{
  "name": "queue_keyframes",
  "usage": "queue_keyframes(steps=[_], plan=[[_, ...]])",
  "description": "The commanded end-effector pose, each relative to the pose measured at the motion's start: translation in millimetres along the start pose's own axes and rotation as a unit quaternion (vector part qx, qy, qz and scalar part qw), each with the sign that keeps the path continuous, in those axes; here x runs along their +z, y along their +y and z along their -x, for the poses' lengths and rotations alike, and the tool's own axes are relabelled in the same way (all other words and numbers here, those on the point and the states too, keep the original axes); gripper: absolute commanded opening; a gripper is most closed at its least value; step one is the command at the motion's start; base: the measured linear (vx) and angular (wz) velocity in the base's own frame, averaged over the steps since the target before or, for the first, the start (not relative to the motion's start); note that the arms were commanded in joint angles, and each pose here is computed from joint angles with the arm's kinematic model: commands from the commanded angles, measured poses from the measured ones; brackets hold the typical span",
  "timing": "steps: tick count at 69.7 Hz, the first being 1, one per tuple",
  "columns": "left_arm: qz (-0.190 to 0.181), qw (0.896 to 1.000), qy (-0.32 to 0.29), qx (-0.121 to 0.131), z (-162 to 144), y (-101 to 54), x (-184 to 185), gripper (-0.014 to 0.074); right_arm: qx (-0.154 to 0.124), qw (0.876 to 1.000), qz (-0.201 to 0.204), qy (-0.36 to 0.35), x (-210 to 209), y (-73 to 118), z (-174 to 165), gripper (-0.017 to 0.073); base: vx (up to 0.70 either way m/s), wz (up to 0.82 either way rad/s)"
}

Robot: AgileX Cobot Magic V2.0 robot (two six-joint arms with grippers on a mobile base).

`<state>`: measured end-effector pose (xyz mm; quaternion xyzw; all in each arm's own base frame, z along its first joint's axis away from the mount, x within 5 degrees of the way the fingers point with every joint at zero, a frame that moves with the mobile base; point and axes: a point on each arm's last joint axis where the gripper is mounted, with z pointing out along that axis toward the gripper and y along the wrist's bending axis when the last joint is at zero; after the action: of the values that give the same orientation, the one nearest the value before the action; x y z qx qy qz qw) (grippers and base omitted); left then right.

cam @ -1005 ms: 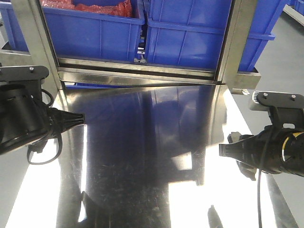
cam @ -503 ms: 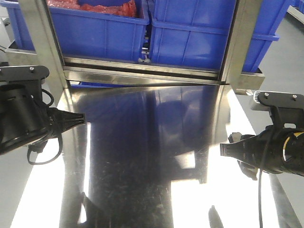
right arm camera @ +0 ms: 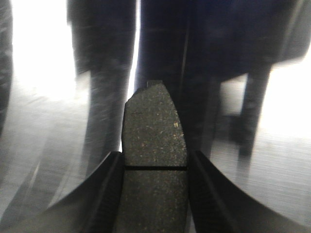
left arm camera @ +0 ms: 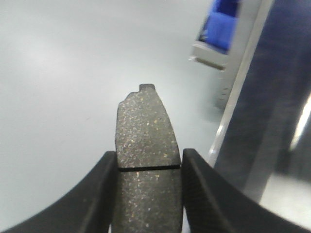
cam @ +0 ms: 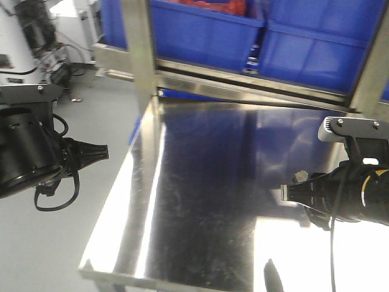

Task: Move and align brake pads A on conveyor
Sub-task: 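Turn the base away from the steel table holding both pads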

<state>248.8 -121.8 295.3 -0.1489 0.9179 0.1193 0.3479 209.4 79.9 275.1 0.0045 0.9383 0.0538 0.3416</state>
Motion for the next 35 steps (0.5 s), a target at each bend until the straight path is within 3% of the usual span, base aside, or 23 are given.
queue_keyframes(steps=[1,35], plan=[[-0.01,0.999,-0.043,-0.008,14.7,6.7,-13.4,0.0153,-0.006,0.998,0.022,-0.051,-11.6,3.6,13.7,0.0155,-0.13,0.51],[-0.01,0.999,-0.043,-0.008,14.7,6.7,-13.4,0.0153,-0.006,0.998,0.022,-0.051,-11.6,3.6,13.7,0.0155,-0.12,0.48]])
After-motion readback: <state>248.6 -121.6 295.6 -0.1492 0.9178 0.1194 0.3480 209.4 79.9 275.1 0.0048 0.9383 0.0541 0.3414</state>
